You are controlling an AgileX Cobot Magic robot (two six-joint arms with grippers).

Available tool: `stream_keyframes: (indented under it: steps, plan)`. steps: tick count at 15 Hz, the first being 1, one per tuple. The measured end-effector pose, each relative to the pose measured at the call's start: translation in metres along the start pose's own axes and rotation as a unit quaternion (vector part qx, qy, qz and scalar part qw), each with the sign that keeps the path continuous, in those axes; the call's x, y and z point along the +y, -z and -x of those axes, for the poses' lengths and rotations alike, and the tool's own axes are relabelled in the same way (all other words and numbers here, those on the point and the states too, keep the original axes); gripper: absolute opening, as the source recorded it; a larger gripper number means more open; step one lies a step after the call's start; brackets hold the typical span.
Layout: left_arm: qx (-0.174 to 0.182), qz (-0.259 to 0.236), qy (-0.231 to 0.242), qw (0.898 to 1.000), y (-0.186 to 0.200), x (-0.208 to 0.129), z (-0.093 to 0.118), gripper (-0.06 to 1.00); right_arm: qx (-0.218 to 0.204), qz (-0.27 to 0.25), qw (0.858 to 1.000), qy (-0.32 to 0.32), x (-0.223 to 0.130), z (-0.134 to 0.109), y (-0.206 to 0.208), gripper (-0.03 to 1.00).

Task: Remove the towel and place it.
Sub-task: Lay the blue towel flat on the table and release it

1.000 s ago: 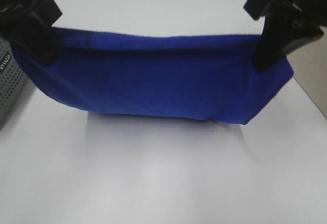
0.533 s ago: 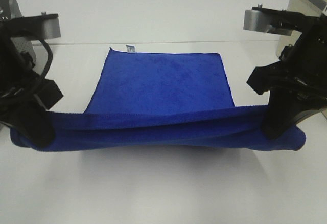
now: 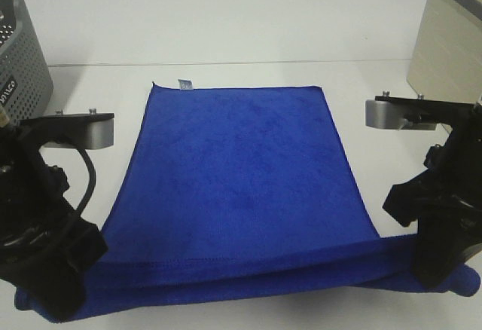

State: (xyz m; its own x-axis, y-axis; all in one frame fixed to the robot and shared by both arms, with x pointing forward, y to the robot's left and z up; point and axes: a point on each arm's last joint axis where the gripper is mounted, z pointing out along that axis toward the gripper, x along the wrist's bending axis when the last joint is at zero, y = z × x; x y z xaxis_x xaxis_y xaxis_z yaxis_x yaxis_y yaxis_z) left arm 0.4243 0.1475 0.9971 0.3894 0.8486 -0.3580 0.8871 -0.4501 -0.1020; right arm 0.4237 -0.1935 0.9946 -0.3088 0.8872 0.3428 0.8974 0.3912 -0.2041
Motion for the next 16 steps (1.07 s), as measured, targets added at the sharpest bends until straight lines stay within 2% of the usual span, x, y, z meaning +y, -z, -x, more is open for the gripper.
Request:
stream_keyframes:
  steps: [2, 7, 16]
  plan:
    - [0.006, -0.016, -0.001, 1.000, -0.008, 0.002, 0.002, 0.00, -0.001, -0.012, 1.000, 0.003, -0.003, 0.002, -0.006, 0.00]
    - [0.003, -0.091, 0.002, 0.996, -0.045, 0.018, -0.008, 0.00, 0.006, -0.084, 0.996, -0.006, 0.008, 0.013, -0.035, 0.00]
    - [-0.005, -0.180, -0.005, 0.984, -0.097, 0.039, -0.025, 0.00, 0.025, -0.205, 0.977, -0.043, 0.028, 0.031, -0.087, 0.00]
